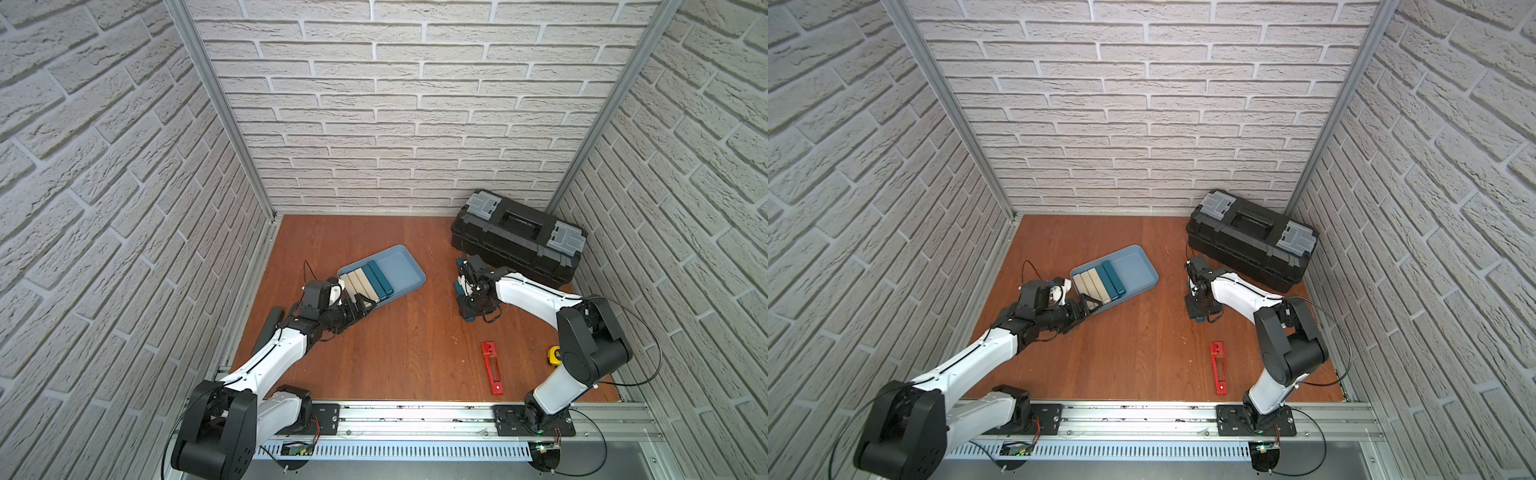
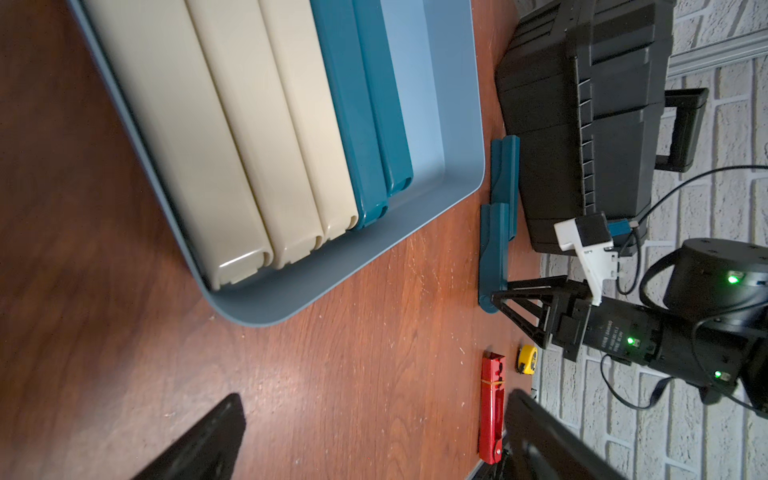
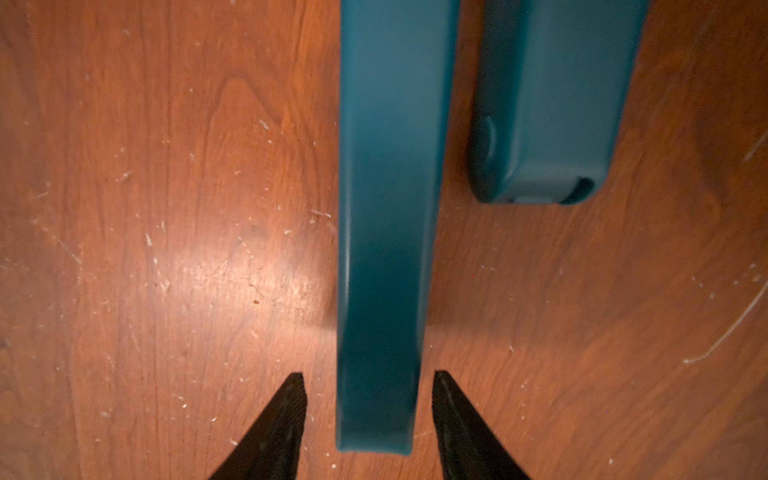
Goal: Put the pruning pliers into the storage box
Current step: Pick up the pruning pliers from the center of the board.
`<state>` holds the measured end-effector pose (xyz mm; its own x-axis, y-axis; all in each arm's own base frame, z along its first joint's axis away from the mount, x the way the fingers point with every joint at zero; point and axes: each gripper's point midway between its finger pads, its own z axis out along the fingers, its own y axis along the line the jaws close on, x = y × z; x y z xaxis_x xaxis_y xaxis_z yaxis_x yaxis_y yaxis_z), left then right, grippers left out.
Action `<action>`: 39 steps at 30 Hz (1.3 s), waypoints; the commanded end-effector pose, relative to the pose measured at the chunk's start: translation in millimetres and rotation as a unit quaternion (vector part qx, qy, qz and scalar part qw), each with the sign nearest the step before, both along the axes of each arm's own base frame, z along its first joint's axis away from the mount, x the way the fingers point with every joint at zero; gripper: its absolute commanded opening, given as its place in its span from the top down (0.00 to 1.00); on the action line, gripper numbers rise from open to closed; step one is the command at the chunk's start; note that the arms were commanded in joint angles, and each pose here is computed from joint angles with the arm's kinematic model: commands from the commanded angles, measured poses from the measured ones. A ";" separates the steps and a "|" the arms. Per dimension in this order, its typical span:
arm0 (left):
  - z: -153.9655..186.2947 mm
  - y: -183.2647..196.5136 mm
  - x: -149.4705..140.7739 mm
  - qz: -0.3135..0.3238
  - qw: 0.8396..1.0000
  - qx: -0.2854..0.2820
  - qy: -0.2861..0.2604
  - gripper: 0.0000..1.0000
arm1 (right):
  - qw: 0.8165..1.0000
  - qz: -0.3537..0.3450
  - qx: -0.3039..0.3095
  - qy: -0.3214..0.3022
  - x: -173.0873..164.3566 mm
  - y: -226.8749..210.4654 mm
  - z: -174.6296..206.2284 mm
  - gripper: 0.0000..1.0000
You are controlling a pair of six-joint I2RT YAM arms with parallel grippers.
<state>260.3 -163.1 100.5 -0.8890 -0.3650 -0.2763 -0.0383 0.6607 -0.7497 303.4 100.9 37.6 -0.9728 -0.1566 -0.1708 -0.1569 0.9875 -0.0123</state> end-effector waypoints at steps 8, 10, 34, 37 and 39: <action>8.0 -10.1 9.2 -0.010 1.000 -0.019 -0.015 0.02 | 1.000 0.009 0.012 0.009 8.7 5.7 -5.2 0.68; 9.3 -14.2 9.5 -0.018 0.999 -0.027 -0.015 0.02 | 1.000 0.011 0.017 0.008 9.2 7.7 -4.6 0.76; 48.7 -25.6 37.3 -0.019 0.997 -0.043 -0.064 0.02 | 0.991 0.078 0.092 -0.061 64.9 73.2 77.4 0.87; 50.2 -24.0 41.9 -0.018 0.997 -0.035 -0.065 0.02 | 0.988 0.097 0.100 -0.065 74.0 91.7 82.6 0.87; 49.7 -20.8 45.8 -0.012 0.997 -0.027 -0.065 0.02 | 0.986 0.112 0.106 -0.069 79.7 105.6 85.8 0.87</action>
